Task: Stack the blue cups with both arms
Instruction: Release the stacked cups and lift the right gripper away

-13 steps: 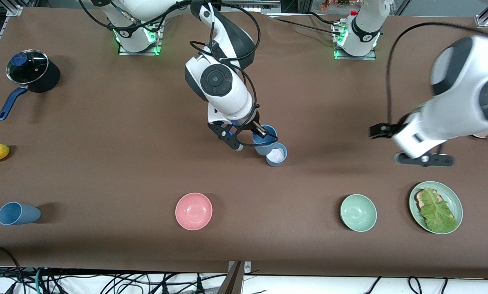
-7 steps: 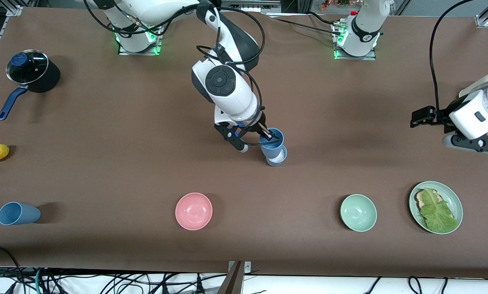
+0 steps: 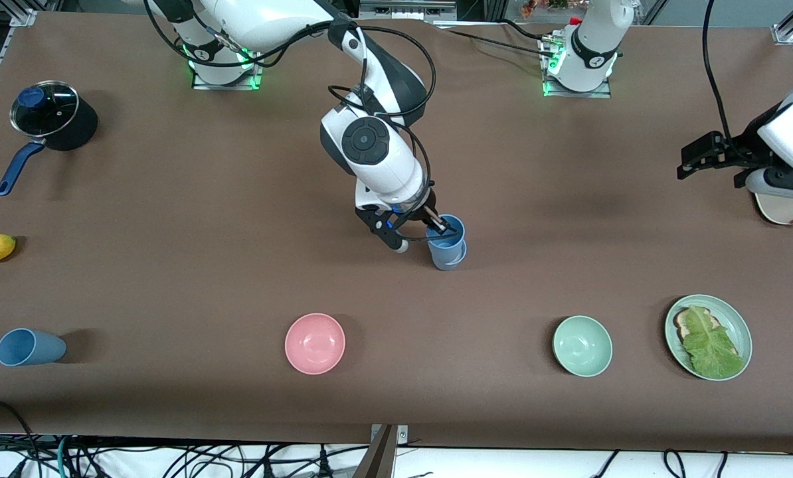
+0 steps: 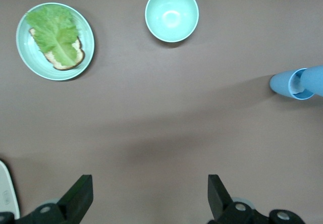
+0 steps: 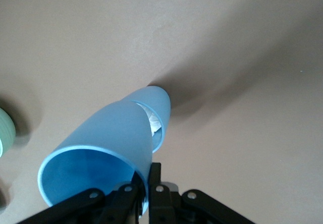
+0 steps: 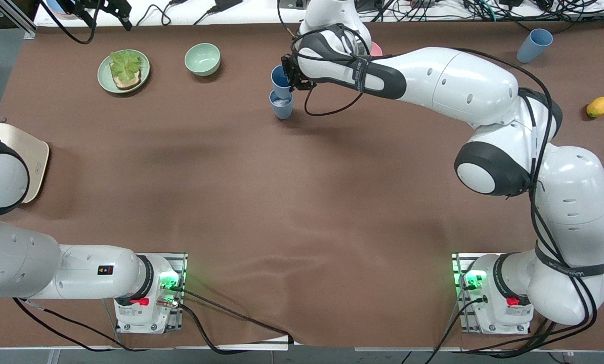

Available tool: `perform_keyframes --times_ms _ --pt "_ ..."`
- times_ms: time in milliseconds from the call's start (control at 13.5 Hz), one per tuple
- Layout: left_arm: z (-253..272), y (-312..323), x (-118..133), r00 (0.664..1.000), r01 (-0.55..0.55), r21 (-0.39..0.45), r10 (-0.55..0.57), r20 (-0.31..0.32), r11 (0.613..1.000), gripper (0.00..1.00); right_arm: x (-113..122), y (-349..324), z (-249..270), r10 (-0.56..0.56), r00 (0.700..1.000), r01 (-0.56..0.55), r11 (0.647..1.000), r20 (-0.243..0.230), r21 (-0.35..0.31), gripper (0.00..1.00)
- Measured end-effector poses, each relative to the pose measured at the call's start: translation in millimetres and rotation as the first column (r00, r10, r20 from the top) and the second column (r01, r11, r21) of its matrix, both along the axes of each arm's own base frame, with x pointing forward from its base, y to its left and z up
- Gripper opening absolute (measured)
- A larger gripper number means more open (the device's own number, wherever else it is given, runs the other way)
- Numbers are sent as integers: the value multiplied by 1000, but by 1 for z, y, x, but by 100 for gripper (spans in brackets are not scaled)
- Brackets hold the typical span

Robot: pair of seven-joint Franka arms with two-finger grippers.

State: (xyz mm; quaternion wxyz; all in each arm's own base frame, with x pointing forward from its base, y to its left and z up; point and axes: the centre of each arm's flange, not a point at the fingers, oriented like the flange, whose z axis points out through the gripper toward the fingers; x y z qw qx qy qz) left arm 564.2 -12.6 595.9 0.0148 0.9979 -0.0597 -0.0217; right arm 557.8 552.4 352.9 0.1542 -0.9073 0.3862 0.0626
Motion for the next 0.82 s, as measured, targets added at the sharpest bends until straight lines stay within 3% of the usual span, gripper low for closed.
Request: perform_keyframes --times_ms 669,743,817 --pt "-4 -5 0 1000 14 23 -13 -6 1000 100 -6 7 -11 5 1000 -5 1000 -9 -8 6" --pt "-5 -4 -1 1000 13 23 -13 -8 1000 100 -5 7 -11 3 1000 -3 1000 -7 -7 10" --pt "-5 -4 -1 1000 13 24 -12 -13 1000 100 -4 6 -11 0 1000 0 1000 -2 -5 20"
